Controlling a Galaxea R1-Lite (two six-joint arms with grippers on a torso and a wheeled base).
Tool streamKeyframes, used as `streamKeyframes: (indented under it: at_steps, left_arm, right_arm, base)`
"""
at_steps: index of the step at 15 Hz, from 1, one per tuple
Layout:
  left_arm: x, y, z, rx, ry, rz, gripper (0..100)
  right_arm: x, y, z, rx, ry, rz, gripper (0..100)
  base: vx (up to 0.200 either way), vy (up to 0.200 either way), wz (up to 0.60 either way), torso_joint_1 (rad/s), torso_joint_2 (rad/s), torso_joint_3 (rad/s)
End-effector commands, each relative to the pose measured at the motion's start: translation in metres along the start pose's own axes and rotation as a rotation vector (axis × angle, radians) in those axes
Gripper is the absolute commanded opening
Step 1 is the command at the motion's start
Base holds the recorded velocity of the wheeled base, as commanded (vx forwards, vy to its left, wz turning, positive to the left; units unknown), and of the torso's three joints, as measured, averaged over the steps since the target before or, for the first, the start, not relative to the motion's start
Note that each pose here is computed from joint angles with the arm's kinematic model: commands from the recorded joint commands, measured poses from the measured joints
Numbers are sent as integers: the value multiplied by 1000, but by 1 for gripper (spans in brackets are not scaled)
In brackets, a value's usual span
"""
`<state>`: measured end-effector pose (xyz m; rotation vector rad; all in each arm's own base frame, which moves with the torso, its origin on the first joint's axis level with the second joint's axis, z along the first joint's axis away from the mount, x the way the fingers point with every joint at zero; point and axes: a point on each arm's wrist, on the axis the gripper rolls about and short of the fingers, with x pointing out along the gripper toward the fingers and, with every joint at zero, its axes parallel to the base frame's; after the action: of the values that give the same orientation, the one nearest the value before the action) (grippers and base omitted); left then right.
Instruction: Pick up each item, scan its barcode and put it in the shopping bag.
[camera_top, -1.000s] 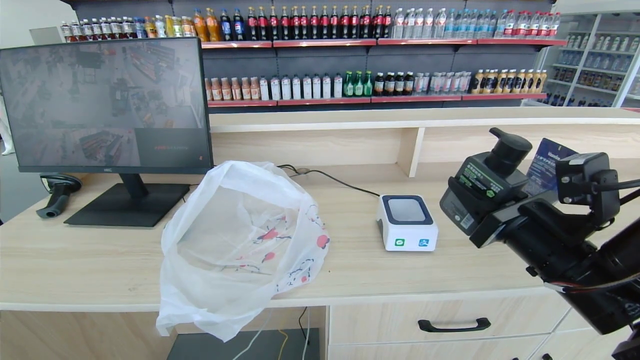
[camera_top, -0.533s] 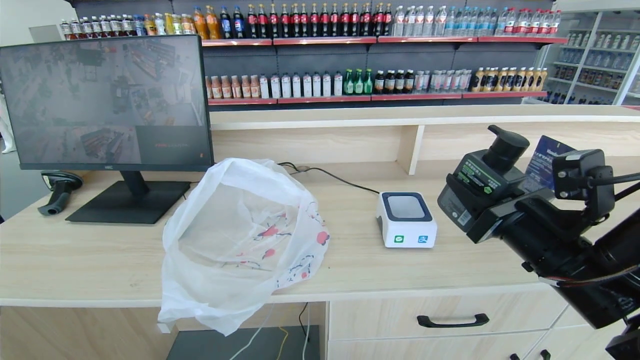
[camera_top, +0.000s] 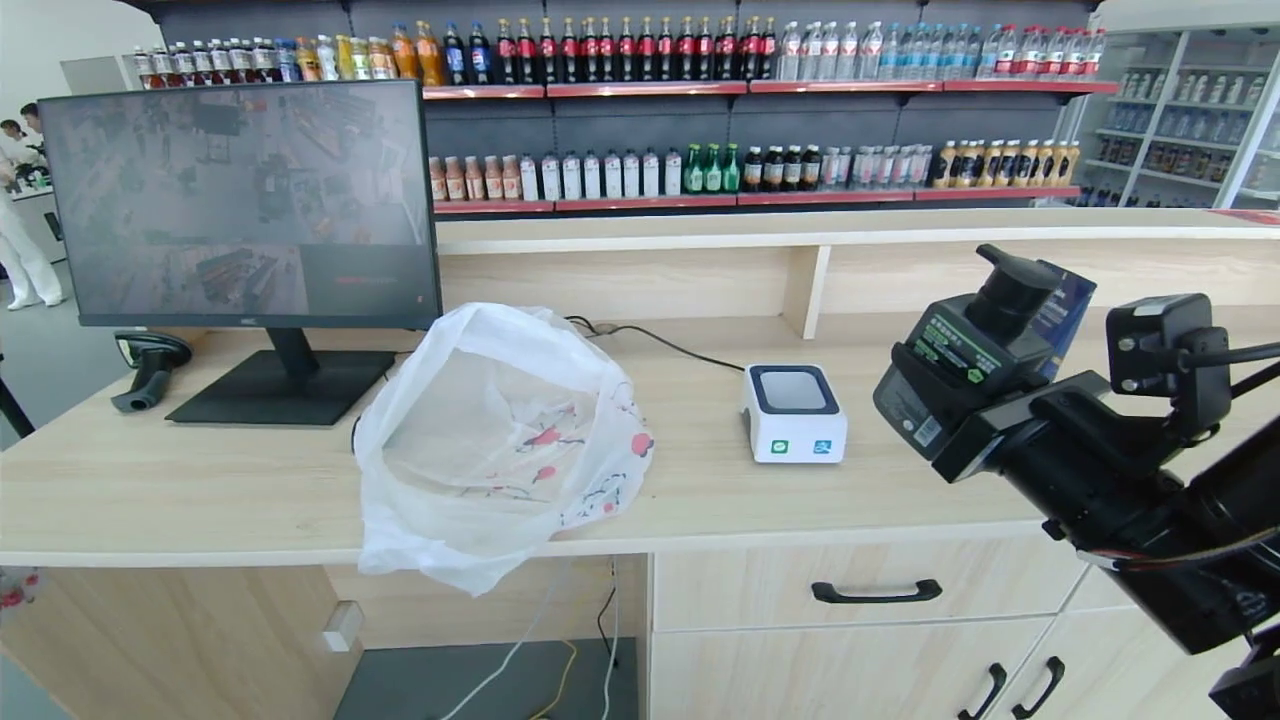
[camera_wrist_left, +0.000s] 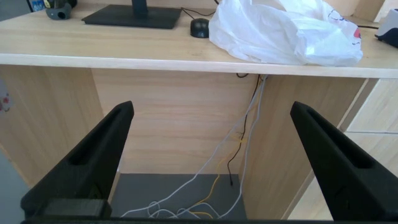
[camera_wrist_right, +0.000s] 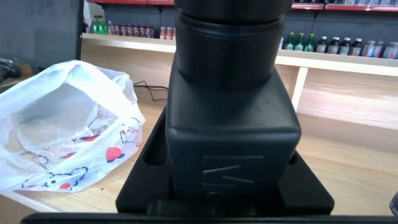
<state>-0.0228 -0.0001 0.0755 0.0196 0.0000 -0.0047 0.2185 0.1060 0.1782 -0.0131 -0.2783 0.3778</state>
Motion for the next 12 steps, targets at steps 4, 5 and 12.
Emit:
streamKeyframes:
  at_steps: [4,5,12]
  left_arm:
    - [0,0,0,-1,-2,0,100]
    - [0,0,0,-1,-2,-1,100]
    - [0,0,0,0,0,-1,100]
  right_arm:
    - [5,1,-3,1,3,1,0]
    - [5,1,-4,0,9,2,0]
    - [4,1,-5,0,12,0,0]
  base:
    - [0,200,0,6,5,2]
    - [0,200,0,2,12,2]
    - [0,57,0,0,-1,0]
